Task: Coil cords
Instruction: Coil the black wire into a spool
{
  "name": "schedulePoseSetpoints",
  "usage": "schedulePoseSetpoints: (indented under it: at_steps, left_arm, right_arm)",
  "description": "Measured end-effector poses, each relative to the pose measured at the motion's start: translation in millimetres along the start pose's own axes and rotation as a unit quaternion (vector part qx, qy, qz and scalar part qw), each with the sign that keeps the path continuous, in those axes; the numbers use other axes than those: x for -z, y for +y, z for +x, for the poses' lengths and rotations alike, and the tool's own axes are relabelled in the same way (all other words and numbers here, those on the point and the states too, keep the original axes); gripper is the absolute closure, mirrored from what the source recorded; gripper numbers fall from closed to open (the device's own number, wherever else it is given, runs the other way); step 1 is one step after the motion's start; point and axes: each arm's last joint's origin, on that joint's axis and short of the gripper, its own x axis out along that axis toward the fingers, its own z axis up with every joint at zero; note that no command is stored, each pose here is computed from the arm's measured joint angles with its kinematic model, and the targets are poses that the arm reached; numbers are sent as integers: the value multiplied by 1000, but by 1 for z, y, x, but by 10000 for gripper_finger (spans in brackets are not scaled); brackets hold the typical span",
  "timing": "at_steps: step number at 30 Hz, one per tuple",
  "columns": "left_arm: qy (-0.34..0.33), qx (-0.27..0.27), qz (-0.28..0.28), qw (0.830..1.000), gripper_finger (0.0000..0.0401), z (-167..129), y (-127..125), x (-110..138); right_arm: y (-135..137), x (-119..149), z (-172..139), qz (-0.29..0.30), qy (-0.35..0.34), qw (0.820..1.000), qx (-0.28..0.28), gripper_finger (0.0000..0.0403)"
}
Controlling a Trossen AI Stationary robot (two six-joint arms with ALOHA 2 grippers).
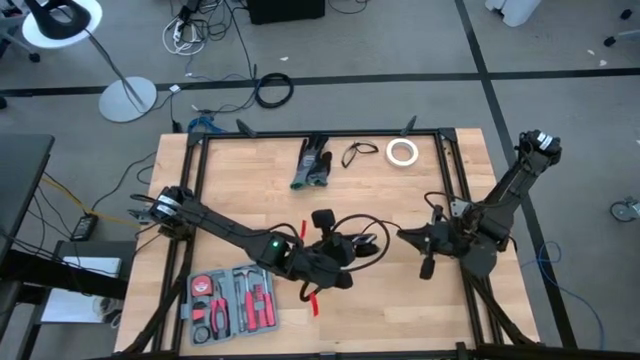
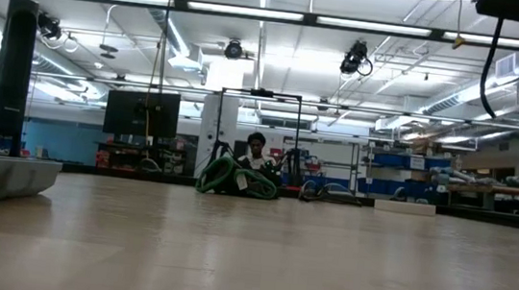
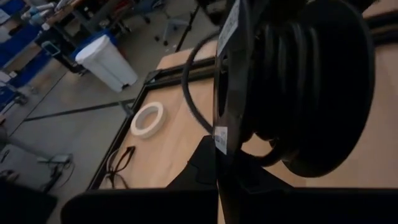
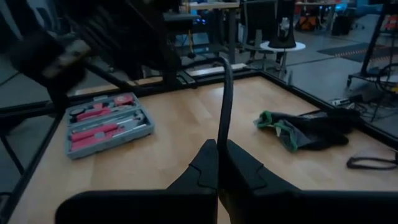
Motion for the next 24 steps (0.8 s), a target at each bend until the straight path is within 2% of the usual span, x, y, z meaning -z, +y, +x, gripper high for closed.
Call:
schedulePoseSetpoints:
  at_steps: [11,18,24]
  left_arm:
    - [34,-36,34,998,401,2,5,9]
    - [71,-50,36,996,401,7,12,18]
    - [71,-47,32,996,401,12,16,17]
  right_arm:
    - [5,-2,-10,-3,-17,1000,-12,399]
    - [8,-2,-15,2,-19,1000,-24,399]
    - [14,-10,-15,8,-33,999,-37,399]
